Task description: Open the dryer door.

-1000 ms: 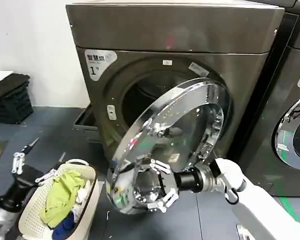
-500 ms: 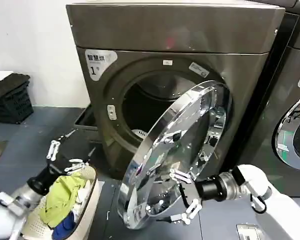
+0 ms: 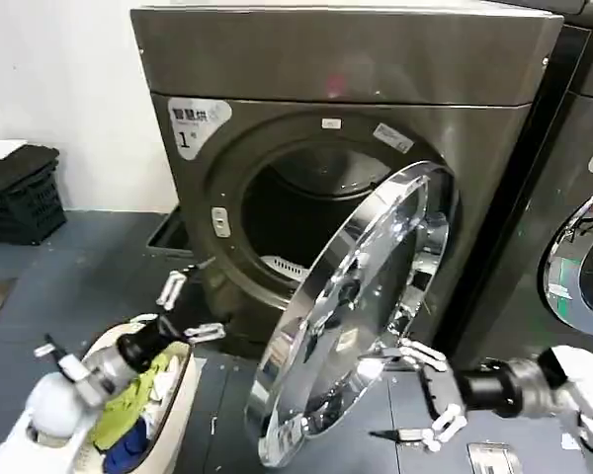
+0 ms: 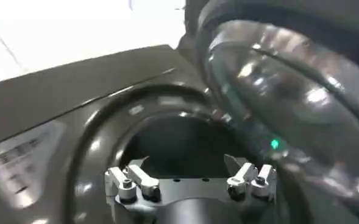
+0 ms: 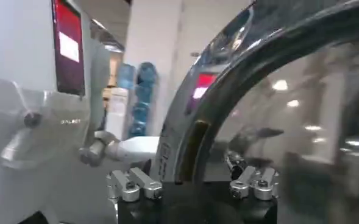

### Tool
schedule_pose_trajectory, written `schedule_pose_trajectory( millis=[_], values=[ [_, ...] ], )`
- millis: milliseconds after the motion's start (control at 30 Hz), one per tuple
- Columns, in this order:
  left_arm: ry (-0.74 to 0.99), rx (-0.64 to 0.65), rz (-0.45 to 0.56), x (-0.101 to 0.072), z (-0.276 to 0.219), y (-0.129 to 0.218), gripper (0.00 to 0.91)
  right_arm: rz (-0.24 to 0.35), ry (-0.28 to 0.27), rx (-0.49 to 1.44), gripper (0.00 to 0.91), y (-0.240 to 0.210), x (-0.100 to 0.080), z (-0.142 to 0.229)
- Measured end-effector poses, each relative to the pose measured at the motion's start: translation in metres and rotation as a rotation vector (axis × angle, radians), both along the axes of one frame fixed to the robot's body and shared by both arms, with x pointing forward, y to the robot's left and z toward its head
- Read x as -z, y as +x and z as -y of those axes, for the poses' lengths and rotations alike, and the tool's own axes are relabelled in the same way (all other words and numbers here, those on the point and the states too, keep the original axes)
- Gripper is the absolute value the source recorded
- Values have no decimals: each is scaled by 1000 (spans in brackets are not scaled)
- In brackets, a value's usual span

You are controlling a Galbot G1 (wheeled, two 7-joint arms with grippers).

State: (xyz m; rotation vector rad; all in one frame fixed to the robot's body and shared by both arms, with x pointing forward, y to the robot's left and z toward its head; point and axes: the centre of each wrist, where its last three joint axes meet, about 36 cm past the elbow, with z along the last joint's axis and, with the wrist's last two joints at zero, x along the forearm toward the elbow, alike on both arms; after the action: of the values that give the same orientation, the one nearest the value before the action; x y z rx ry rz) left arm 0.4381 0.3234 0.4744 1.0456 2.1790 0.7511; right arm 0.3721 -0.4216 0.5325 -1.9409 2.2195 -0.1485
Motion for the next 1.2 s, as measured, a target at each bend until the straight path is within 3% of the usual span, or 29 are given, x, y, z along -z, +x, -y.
schedule_pose_trajectory(
  millis=[267, 433, 633, 733, 1000, 1200],
  values=[
    [-18, 127, -1, 7, 44, 11, 907, 32, 32, 311, 907, -81, 15, 50],
    [-29, 180, -8, 11, 64, 17, 907, 87, 48, 542, 907, -140, 22, 78],
    [-49, 237, -10, 12, 89, 23, 907, 141, 37, 827, 907, -209, 29, 99],
    [-55, 268, -14, 13, 103, 26, 907, 195, 27, 1011, 907, -244, 33, 107],
    [-65, 346, -19, 13, 137, 38, 907, 304, -93, 1489, 907, -316, 29, 125],
    [-58, 385, -10, 9, 161, 48, 907, 321, -207, 1950, 907, -361, 8, 143]
  ],
)
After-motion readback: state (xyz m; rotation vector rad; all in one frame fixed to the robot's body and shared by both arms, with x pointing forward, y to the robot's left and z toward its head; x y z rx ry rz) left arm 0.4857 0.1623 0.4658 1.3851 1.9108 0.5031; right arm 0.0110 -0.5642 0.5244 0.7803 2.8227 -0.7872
